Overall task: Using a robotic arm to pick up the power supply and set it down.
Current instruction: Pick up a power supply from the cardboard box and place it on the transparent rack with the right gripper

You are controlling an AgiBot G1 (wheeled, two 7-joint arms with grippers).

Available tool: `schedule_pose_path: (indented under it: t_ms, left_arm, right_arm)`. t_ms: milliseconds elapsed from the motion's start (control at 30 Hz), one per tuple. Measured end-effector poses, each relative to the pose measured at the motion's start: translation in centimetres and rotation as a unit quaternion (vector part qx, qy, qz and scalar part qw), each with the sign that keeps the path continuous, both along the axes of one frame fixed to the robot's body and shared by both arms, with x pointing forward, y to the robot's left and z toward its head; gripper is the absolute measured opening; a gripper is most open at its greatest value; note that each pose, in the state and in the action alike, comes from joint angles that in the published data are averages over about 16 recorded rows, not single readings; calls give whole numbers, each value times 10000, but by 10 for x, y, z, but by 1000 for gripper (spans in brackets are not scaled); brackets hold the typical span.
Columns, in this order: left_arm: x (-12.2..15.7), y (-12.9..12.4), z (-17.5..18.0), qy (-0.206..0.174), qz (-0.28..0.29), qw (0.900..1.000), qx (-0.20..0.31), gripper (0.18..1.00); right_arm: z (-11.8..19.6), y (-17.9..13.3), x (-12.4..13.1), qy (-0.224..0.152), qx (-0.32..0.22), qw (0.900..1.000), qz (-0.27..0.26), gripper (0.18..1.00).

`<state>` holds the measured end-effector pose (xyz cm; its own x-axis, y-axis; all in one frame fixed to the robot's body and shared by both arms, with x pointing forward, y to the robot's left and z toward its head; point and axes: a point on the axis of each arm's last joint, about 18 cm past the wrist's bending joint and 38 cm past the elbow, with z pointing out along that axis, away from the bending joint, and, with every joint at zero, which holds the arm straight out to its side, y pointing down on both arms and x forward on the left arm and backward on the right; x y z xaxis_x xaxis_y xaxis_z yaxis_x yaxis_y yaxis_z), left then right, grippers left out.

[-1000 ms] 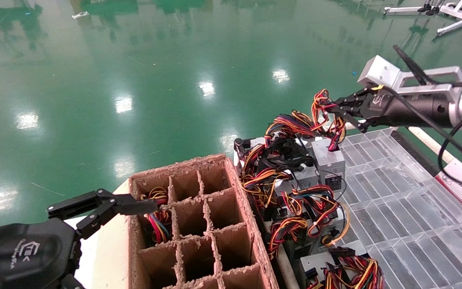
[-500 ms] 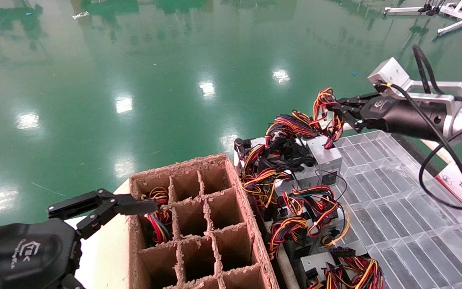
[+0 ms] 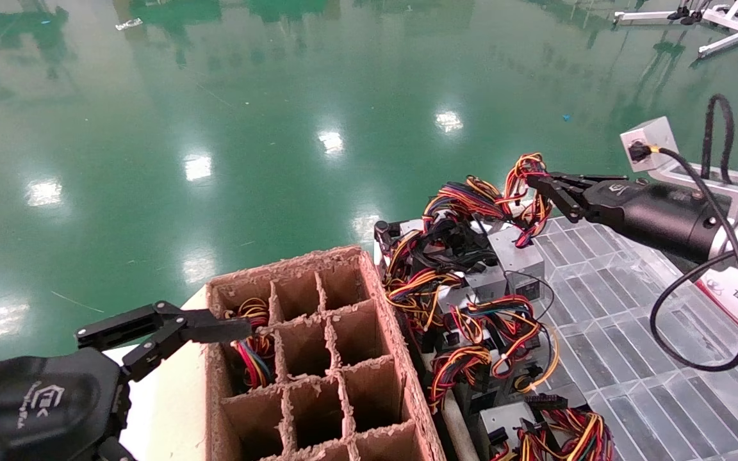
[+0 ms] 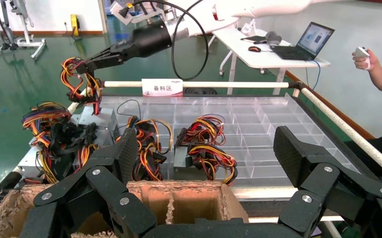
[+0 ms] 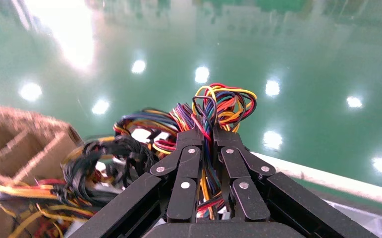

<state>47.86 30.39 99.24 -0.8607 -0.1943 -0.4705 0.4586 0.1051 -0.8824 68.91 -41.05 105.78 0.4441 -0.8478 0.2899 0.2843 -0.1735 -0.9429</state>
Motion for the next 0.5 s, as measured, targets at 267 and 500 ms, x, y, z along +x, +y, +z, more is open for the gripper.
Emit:
schedule_pose_path:
  t_ms: [267,500]
  left_arm:
    - [0,0,0,0,0,10000,0,1000]
    - [0,0,0,0,0,10000,0,1000]
  right_arm:
    - [-10,-4,0,22,825,9965,131,203]
    - [-24,-8,0,98,1396,9899,228,203]
